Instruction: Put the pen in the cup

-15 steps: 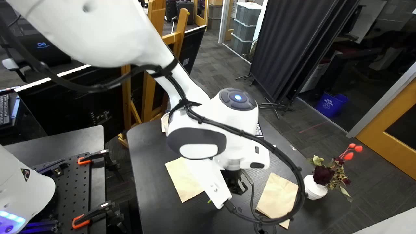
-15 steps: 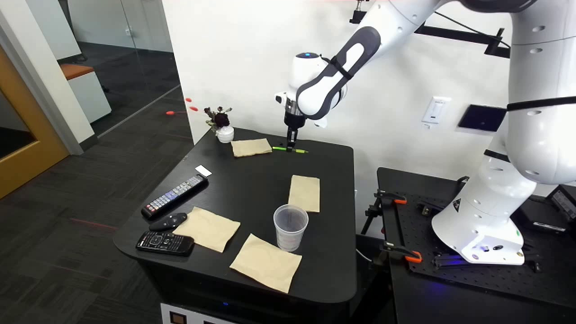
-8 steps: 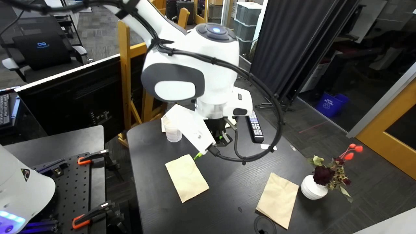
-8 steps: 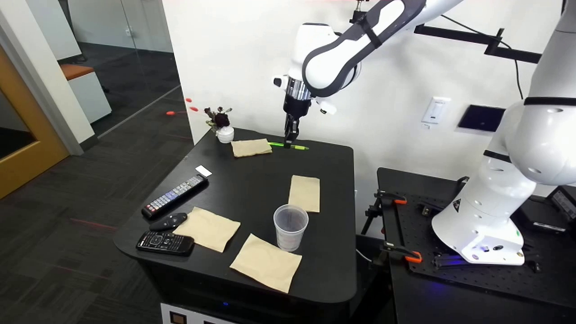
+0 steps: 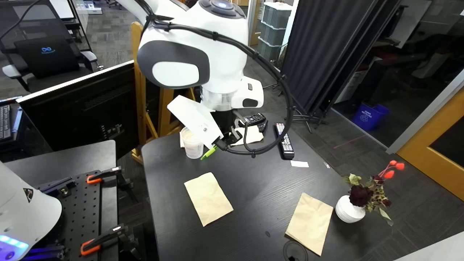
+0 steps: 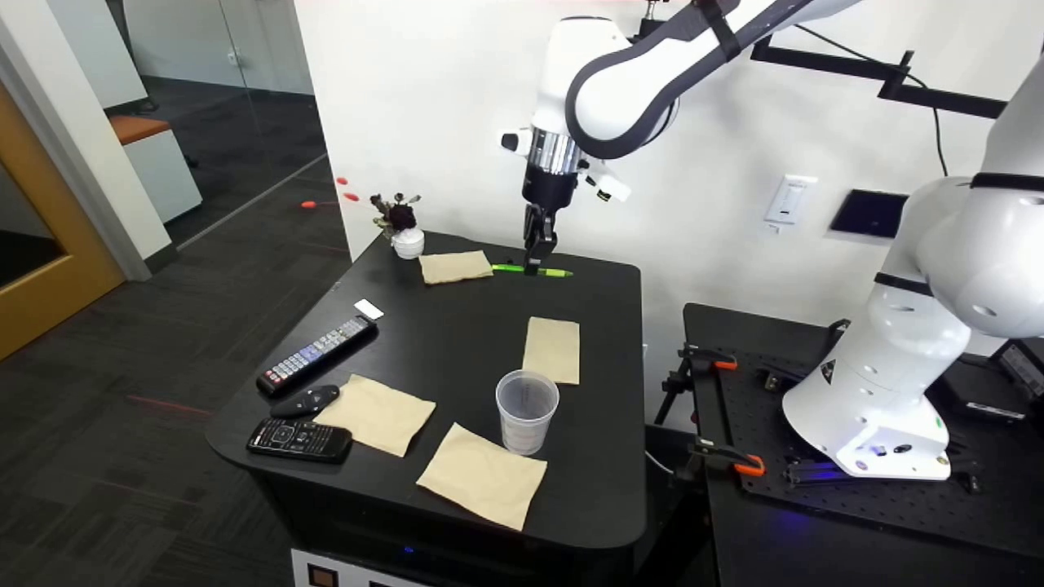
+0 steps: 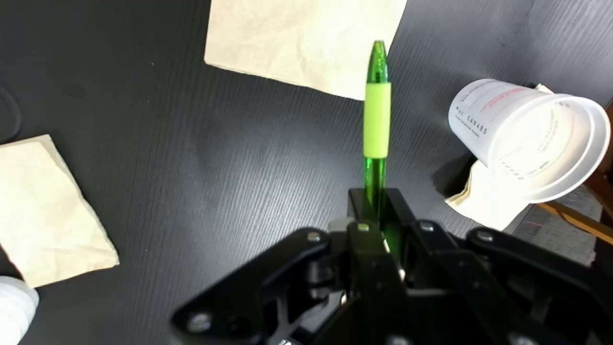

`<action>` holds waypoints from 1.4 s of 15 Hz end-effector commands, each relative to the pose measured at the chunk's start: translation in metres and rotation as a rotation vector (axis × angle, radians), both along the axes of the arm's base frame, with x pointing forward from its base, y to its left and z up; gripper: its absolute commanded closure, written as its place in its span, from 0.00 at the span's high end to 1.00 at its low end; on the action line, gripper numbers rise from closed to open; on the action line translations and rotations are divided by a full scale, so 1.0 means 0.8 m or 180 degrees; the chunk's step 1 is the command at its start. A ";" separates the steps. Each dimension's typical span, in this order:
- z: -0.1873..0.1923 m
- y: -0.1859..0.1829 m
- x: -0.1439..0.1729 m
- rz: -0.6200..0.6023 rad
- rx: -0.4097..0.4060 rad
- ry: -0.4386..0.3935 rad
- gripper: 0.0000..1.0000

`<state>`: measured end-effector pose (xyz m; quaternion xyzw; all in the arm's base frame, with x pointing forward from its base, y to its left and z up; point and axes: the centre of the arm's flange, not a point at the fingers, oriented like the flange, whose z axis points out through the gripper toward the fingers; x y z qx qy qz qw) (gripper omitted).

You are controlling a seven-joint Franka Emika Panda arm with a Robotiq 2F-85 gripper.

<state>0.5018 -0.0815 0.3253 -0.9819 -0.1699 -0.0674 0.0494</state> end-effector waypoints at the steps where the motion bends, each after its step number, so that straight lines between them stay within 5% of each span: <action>1: -0.001 -0.001 -0.001 -0.0008 0.0001 0.0004 0.03; 10: -0.014 0.033 0.006 0.0650 0.0898 -0.0649 0.03; 17: -0.017 0.032 0.008 0.1344 0.1449 -0.1454 0.03; 18: -0.010 0.039 0.005 0.1186 0.1242 -0.1295 0.12; 21: -0.010 0.035 0.005 0.1285 0.1345 -0.1427 0.12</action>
